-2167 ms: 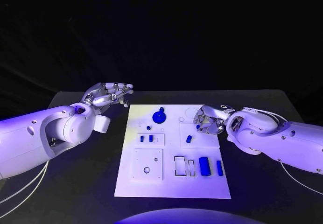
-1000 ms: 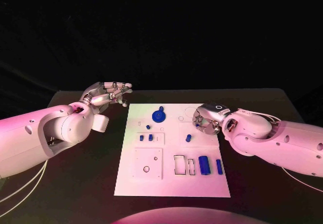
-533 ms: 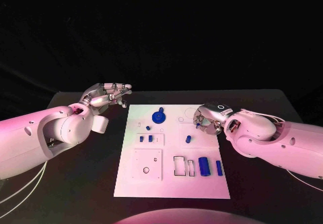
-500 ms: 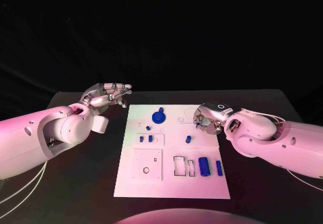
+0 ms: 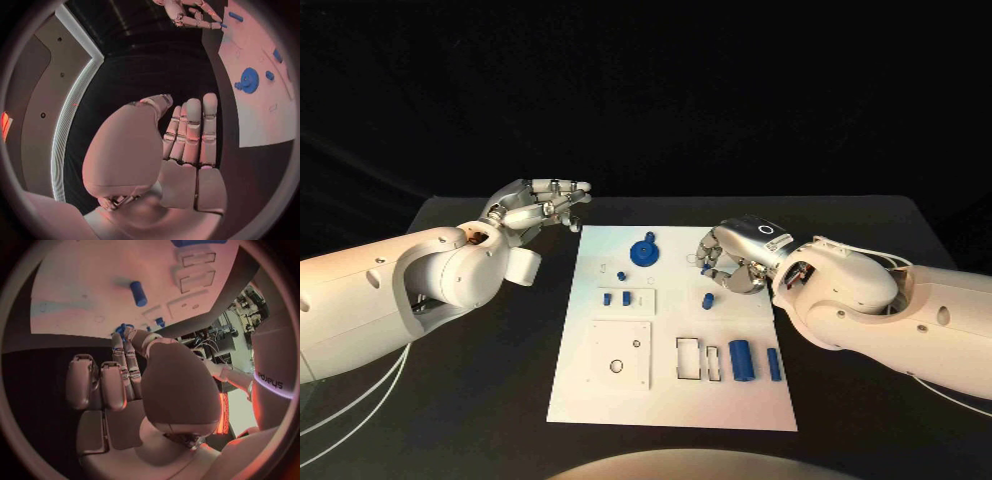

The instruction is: Assemble the parts on the task board

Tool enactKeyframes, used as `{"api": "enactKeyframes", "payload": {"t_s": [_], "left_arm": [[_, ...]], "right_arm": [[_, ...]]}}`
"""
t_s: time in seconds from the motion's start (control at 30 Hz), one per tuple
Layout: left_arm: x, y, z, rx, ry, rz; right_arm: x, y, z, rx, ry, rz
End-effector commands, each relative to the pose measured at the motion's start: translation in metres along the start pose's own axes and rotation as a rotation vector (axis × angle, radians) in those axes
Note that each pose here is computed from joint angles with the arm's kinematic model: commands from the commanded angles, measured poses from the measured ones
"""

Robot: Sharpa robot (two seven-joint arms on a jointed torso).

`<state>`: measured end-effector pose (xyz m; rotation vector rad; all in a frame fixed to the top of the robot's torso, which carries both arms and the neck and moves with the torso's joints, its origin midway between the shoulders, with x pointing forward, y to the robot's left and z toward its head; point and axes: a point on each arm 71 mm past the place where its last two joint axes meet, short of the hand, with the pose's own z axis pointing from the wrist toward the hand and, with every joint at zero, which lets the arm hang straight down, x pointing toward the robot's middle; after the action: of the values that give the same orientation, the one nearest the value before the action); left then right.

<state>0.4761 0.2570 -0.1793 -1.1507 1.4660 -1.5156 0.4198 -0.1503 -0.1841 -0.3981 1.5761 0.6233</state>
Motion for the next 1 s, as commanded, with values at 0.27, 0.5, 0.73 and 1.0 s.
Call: {"api": "enactKeyframes", "payload": {"t_s": [0.27,0.5,0.73,1.0], "left_arm": [[0.0076,0.002,0.009,0.014,0.011,-0.007],[0.0112,0.0044,0.0155,0.015,0.009,-0.007],[0.0146,0.0057,0.0192,0.015,0.014,-0.009],[0.0158,0.0062,0.0206,0.014,0.018,-0.01]], "right_arm": [[0.018,0.061,0.015,-0.167,0.005,0.078],[0.043,0.081,0.018,-0.207,0.078,0.115],[0.06,0.086,0.016,-0.207,0.138,0.126],[0.065,0.084,0.017,-0.198,0.134,0.129]]}}
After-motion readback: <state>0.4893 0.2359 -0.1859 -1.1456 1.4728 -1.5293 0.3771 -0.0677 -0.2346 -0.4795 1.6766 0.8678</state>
